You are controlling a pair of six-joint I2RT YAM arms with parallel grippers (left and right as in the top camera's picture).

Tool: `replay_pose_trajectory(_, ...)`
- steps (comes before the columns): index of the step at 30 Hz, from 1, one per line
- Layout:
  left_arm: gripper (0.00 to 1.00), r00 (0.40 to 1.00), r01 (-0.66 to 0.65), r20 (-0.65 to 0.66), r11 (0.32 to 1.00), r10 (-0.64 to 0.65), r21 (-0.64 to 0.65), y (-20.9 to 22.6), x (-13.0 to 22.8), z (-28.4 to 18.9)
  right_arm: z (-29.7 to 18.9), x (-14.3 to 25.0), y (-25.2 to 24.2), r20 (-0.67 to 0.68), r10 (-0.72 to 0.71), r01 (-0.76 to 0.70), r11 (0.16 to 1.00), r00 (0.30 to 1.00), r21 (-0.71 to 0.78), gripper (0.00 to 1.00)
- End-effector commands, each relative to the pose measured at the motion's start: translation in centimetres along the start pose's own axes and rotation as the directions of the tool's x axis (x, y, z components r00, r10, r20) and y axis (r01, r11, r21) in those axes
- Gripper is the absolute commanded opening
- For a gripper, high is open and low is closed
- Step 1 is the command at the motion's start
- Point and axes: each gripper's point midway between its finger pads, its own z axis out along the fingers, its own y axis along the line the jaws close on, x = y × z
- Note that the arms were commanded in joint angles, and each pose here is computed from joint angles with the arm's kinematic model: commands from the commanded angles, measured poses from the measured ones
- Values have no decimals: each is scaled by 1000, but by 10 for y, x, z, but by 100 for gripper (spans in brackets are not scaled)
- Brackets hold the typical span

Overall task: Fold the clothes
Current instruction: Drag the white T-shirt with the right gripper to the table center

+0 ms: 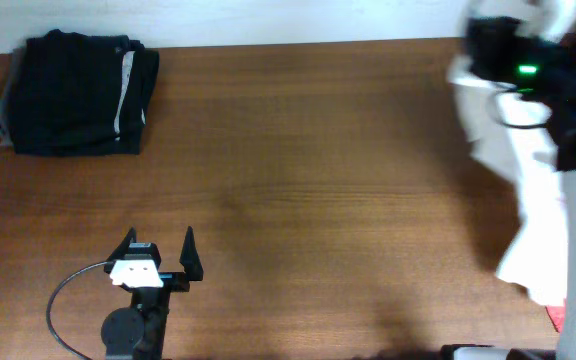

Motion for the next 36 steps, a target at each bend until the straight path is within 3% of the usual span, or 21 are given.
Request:
replay_pose_trajectory(1, 99, 1000, -16, -4, 1000, 16, -3, 0, 3, 0, 37, 36, 91, -102, -8, -15, 977, 995, -214, 4)
replay_pose_trajectory(7, 99, 1000, -16, -4, 1000, 16, -3, 0, 3, 0, 111, 167, 204, -384, -140, -33, 912, 913, -409, 5)
replay_pose_trajectory(8, 100, 1000, -16, -4, 1000, 16, -3, 0, 3, 0, 119, 193, 216, -434, -164, -39, 906, 886, -422, 15)
replay_pose_trajectory(10, 99, 1000, -16, -4, 1000, 16, -3, 0, 3, 0, 129, 225, 225, -495, -187, -47, 905, 849, -423, 57)
replay_pose_trajectory(13, 99, 1000, -16, -4, 1000, 16, -3, 0, 3, 0, 134, 238, 216, -538, -179, -55, 919, 823, -390, 81)
replay_pose_trajectory(17, 99, 1000, -16, -4, 1000, 16, -3, 0, 3, 0, 115, 217, 169, -588, -96, -84, 959, 803, -270, 91)
replay_pose_trajectory(20, 99, 1000, -16, -4, 1000, 16, -3, 0, 3, 0, 94, 203, 113, -628, 11, -94, 991, 778, -99, 100)
replay_pose_trajectory(24, 99, 1000, -16, -4, 1000, 16, -3, 0, 3, 0, 69, 196, 33, -637, 138, -37, 985, 758, 169, 98)
replay_pose_trajectory(27, 99, 1000, -16, -4, 1000, 16, -3, 0, 3, 0, 44, 208, -11, -684, 268, -52, 946, 678, 319, 98)
replay_pose_trajectory(31, 99, 1000, -16, -4, 1000, 16, -3, 0, 3, 0, 19, 229, -37, -728, 342, 18, 899, 594, 437, 98)
replay_pose_trajectory(36, 99, 1000, -16, -4, 1000, 16, -3, 0, 3, 0, 0, 289, -39, -824, 378, 105, 882, 423, 459, 98)
